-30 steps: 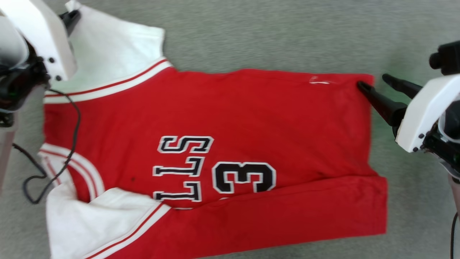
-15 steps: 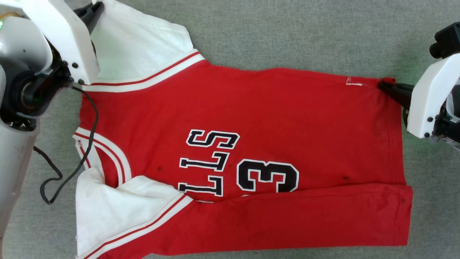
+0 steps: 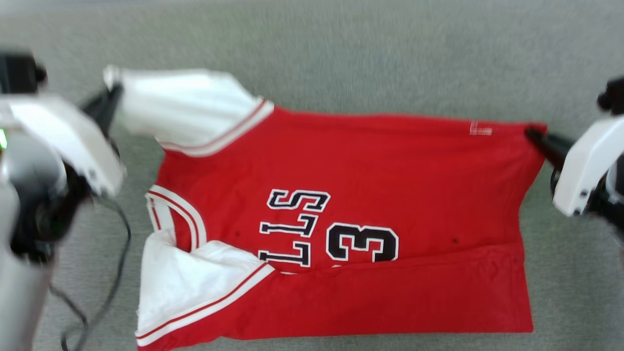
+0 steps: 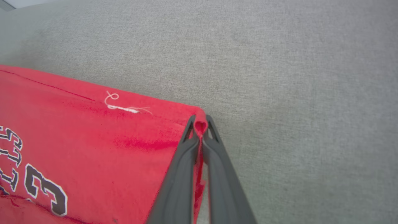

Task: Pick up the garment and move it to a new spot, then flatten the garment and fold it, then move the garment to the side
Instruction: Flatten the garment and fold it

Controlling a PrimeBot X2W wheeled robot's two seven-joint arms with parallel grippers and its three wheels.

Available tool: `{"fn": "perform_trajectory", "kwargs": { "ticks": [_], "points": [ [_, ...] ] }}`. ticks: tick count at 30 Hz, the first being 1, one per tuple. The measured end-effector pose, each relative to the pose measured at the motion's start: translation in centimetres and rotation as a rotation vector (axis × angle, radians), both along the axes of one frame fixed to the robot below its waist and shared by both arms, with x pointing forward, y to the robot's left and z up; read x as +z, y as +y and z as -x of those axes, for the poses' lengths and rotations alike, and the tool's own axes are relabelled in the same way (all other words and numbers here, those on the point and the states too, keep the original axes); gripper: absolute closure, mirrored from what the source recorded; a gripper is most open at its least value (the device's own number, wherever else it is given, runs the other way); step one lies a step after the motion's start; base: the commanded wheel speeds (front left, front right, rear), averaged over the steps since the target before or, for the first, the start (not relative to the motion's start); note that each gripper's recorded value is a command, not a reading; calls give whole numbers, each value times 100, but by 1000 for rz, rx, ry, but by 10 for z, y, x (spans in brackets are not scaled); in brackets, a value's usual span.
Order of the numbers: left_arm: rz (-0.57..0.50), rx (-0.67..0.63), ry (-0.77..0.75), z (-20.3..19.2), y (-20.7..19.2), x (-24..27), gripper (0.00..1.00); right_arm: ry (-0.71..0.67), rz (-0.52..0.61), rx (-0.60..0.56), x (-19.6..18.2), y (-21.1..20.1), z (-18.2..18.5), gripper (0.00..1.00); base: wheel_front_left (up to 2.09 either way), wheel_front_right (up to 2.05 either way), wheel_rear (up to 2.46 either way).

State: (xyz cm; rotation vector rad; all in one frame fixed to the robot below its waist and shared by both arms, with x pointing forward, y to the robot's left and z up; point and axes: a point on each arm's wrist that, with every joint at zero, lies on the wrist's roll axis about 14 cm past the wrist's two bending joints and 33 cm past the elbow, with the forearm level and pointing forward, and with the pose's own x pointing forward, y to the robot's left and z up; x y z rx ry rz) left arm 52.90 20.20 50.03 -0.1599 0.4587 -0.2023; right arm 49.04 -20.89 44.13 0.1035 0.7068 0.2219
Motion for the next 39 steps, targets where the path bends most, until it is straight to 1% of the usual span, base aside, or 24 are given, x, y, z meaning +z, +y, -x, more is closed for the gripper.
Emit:
{"fn": "perform_trajectory", "kwargs": {
  "ticks": [4, 7, 11, 15, 16, 17, 18, 19, 20, 21, 22, 23, 27, 33, 36, 39],
  "points": [
    [31, 65, 32, 44, 12, -10, 100, -27, -22, -17, 6, 0, 23, 100, 0, 0, 0],
    [65, 101, 89, 81, 16, -26, 100, -36, -39, -21, 7, 3, 43, 100, 0, 0, 0],
    [120, 153, 184, 131, 17, -54, 100, -20, -74, -26, 0, 9, 74, 100, 0, 0, 0],
    [193, 187, 299, 174, 9, -86, 100, 17, -100, -50, -13, 8, 102, 100, 0, 0, 0],
    [208, 189, 324, 181, 5, -93, 100, 26, -104, -62, -18, 6, 108, 93, 0, 0, 0],
    [221, 191, 341, 186, 2, -99, 100, 38, -110, -78, -23, 4, 114, 76, 0, 0, 0],
    [236, 190, 361, 192, -2, -105, 100, 53, -114, -92, -30, 2, 121, 16, 0, 0, 0],
    [243, 194, 365, 194, -4, -108, 93, 64, -114, -102, -35, 0, 127, 0, 0, 0, 0],
    [247, 201, 366, 195, -5, -111, 51, 72, -118, -115, -40, -1, 132, 0, 0, 0, 0],
    [246, 203, 363, 196, -6, -112, 51, 76, -129, -124, -43, -1, 136, 0, 0, 0, 0],
    [249, 203, 360, 196, -8, -113, 9, 76, -132, -128, -45, 0, 140, 0, 0, 0, 0],
    [245, 203, 350, 196, -8, -114, 0, 67, -138, -133, -46, 0, 141, 0, 0, 0, 0],
    [202, 210, 251, 185, -6, -104, 0, -2, -149, -144, -36, 1, 143, 0, 0, 0, 0],
    [149, 172, 19, 160, -16, -58, 0, -179, -135, -162, 9, -15, 134, 0, 0, 0, 0],
    [143, 158, -126, 146, -23, -26, 0, -207, -108, -185, 25, -31, 132, 0, 0, 0, 0],
    [145, 144, -239, 140, -30, -2, 0, -179, -77, -210, 30, -49, 133, 0, 0, 0, 0]
  ]
}}
